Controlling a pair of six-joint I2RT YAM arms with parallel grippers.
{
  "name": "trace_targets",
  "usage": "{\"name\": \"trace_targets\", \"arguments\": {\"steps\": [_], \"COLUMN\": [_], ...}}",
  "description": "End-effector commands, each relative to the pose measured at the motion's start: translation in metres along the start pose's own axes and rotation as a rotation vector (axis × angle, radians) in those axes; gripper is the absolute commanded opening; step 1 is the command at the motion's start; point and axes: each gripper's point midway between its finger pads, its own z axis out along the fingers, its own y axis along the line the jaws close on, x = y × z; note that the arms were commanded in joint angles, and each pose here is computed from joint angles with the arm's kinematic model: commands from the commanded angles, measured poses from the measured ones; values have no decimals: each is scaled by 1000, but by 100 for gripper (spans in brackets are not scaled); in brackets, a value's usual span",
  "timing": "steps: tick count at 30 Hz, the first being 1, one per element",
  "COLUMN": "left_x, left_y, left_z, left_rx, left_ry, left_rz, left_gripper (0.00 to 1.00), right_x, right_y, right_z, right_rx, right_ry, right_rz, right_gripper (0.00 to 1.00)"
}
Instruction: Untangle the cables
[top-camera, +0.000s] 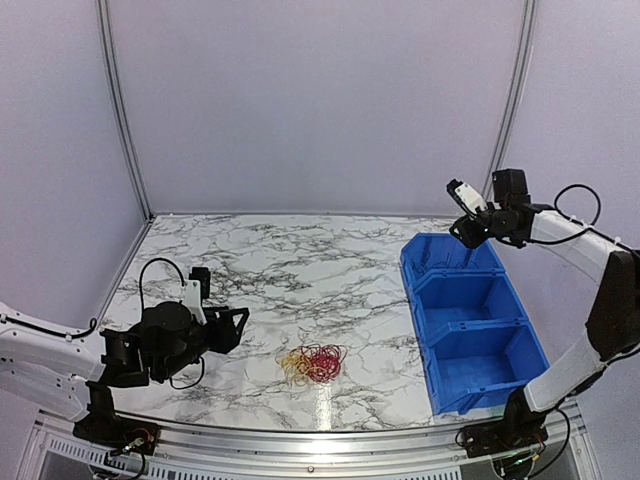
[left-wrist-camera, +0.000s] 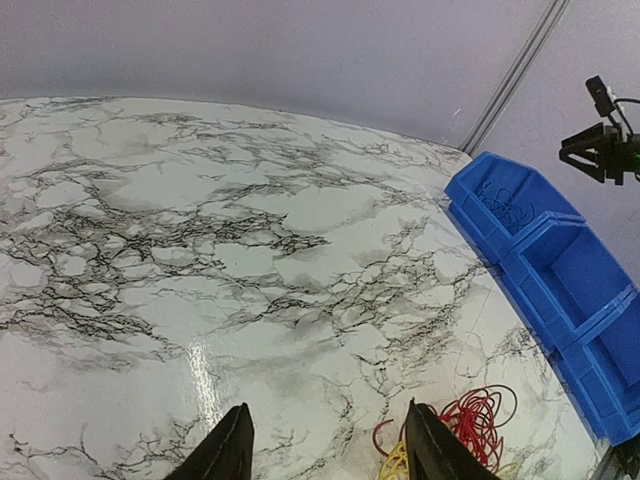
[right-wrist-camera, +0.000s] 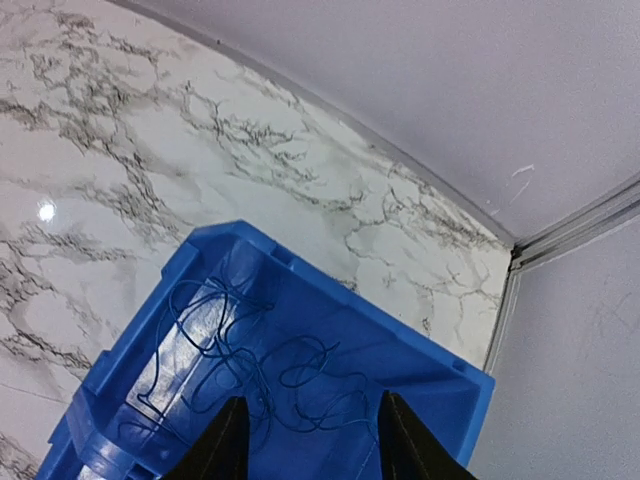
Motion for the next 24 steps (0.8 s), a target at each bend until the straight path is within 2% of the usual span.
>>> {"name": "trace_targets", "arguments": {"steps": [1,5,13,17,18,20,24], "left_x": [4,12,41,55,57,60,58], "left_y": [2,-3,-36,-55,-58,-59,-50], "left_z": [5,13,39,46,48,51,53], "left_rx": [-15,-8,84,162,169,169,113], "left_ry": [0,33,171,240,250,261,240], "left_rz": [4,30,101,115,116,113,83], "left_gripper": [54,56,58,59,59,59,61], "right_x": [-47,-53,-60,-37,-27,-5,27], "right_y": [1,29,179,251,267,296,345], "right_z": [-42,-52,-87,-88,-86,-82,-84], "right_rx": [-17,-86,-622,-819,-856,-950,-1139], "right_ry": [-140,-173,-283,-180,-147,-77,59], "right_rz": [21,-26,-227,-330,-350,-374,-375], "right_gripper": [45,43,38,40,43,54,64]}}
